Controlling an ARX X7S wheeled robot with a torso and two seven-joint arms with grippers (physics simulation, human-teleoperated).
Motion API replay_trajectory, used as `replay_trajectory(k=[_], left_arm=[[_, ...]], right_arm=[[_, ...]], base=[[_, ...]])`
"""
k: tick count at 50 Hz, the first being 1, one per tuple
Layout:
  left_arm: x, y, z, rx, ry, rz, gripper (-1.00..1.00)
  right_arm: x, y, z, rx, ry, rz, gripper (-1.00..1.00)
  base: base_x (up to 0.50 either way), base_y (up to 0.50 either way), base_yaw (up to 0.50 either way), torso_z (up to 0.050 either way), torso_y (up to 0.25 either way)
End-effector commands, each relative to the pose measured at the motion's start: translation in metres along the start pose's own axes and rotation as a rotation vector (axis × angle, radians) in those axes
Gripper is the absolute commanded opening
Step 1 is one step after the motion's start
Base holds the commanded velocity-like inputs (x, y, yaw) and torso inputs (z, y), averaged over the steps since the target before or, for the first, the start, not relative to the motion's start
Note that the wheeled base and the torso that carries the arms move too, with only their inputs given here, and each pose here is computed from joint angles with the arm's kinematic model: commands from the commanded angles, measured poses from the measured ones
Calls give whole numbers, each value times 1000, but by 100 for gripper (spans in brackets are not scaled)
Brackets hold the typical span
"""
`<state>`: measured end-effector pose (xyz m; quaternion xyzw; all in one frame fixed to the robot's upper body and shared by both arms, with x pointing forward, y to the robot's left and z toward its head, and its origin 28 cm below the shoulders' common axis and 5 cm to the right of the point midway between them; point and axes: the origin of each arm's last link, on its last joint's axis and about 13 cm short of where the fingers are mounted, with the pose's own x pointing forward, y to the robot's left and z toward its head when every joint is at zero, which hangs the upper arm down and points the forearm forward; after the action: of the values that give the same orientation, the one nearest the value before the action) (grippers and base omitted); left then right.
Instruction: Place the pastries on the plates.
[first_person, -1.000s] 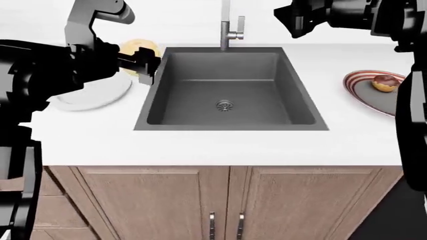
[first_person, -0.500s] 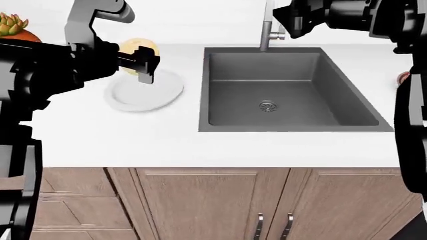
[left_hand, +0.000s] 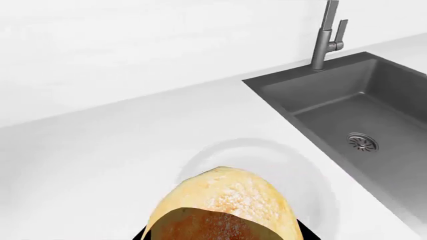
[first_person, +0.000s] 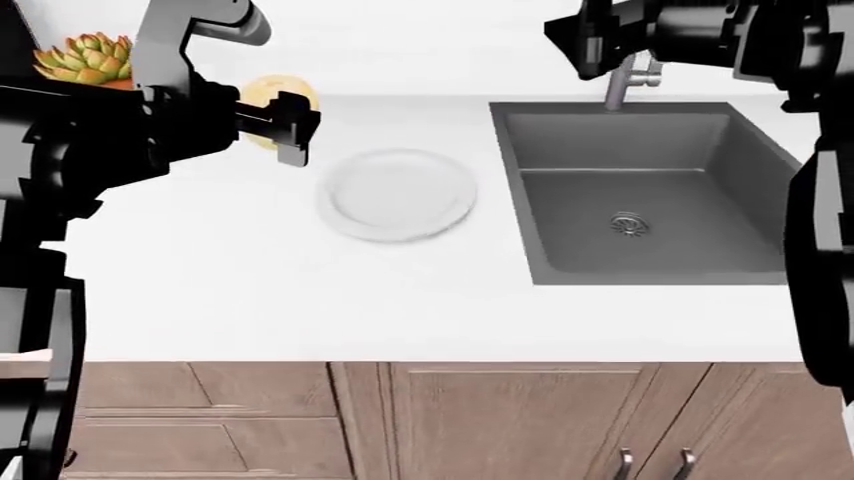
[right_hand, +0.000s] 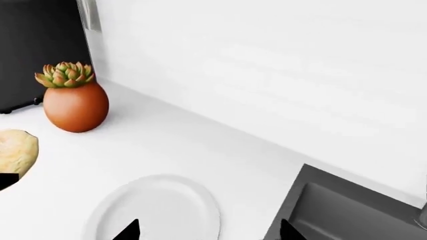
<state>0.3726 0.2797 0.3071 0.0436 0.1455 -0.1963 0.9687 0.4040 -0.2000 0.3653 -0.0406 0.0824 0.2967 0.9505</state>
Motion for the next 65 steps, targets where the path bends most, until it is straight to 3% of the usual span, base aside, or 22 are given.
replay_trajectory(k=[1, 26, 50, 65], left_arm=[[-3, 1, 0, -9, -4, 1, -100], [0, -1, -3, -8, 5, -7, -100], [2, -1, -2, -6, 7, -11, -100], [3, -3, -5, -6, 10, -14, -100]], right_arm=[[1, 0, -2, -1, 0, 3, 100], [4, 0, -9, 34, -20, 1, 100], [5, 1, -11, 44, -9, 13, 100], [5, 1, -8, 32, -3, -6, 100]], base=[[172, 500, 0, 0, 0], [391, 323, 0, 0, 1], [406, 1, 0, 0, 1], [15, 0, 0, 0, 1]])
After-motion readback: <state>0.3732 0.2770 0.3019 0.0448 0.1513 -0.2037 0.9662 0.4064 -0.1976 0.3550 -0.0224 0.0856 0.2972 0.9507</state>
